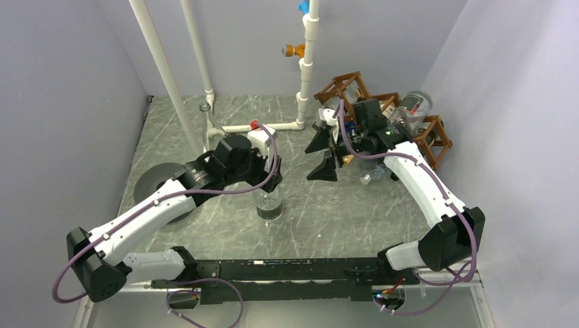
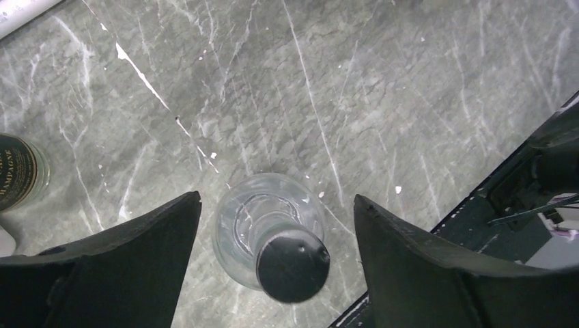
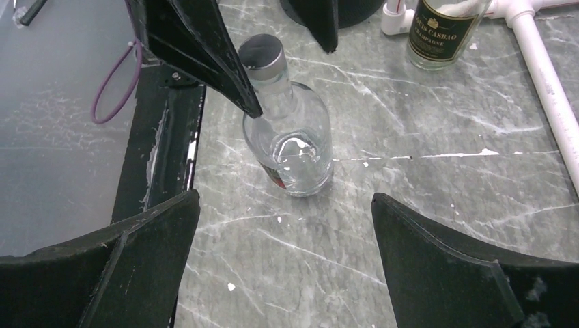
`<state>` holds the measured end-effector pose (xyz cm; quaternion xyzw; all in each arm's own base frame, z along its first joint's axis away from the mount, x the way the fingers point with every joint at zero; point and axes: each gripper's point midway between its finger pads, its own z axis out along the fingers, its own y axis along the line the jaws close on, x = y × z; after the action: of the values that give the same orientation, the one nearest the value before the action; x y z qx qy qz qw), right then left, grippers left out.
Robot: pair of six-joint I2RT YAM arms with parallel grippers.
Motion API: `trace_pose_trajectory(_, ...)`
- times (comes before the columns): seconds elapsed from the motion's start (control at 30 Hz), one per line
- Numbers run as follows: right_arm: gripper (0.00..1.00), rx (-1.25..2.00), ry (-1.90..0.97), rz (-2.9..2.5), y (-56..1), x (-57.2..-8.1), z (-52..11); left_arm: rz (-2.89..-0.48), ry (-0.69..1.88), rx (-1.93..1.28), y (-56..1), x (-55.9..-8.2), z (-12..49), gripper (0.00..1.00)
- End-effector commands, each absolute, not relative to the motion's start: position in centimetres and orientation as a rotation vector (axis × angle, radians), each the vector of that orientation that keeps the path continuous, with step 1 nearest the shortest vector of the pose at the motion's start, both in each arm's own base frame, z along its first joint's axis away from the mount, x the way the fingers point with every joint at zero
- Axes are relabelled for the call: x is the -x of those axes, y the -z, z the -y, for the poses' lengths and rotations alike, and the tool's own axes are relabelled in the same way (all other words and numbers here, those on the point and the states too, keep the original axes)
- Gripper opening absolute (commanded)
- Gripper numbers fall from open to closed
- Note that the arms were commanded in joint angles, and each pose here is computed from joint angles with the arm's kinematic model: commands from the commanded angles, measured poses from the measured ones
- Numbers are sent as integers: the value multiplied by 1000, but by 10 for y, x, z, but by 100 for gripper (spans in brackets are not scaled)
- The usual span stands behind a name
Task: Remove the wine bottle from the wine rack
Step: Place the wine bottle at the center of the board.
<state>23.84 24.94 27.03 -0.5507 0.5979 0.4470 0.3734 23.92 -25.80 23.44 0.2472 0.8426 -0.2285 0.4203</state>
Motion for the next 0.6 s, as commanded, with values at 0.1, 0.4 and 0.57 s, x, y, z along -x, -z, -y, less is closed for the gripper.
trace_pose_trajectory(0.1,100,1452,-1175,-1391,-286,-222,-246,-1938,706,-515,-289,-227,252,100)
trace_pose_trajectory(0.4,100,1445,-1184,-1386,-284,-222,-244,-1923,803,-414,-284,-209,241,99)
trace_pose_trajectory(0.57,100,1439,-1184,-1393,-281,-223,-244,-1912,812,-342,-284,-209,234,99)
